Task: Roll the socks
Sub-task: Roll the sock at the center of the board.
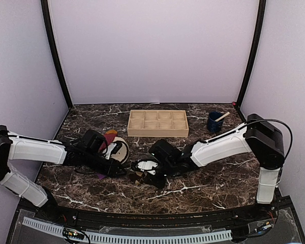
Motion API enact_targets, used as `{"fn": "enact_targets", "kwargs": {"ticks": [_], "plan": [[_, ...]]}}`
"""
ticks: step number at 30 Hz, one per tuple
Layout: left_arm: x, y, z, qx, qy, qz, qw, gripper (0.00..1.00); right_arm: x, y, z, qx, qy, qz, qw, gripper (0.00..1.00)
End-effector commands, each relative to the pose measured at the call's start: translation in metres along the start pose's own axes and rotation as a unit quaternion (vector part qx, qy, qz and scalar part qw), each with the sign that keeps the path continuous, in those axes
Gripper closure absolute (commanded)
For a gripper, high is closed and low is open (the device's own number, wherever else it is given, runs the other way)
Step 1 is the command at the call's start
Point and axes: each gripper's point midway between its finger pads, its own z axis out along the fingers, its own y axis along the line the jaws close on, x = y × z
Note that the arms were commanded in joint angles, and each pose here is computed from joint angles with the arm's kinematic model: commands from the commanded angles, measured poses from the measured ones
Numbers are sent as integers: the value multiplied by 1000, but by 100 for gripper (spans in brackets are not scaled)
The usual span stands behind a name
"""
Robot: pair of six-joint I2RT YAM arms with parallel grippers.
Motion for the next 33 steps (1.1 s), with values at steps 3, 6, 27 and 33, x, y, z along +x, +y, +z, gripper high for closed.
{"fn": "enact_targets", "kwargs": {"ticks": [3, 6, 27, 33], "plan": [[-17, -15, -19, 34, -82, 39, 995, 56, 27, 19, 7, -102, 67, 79, 989, 98], [-19, -23, -21, 49, -96, 53, 993, 56, 26, 20, 5, -127, 72, 102, 984, 98], [7, -65, 3, 55, -97, 213, 971, 52, 30, 39, -9, -288, 66, 222, 929, 98], [19, -77, 10, 68, -83, 254, 961, 52, 31, 37, -9, -295, 67, 232, 924, 99]]}}
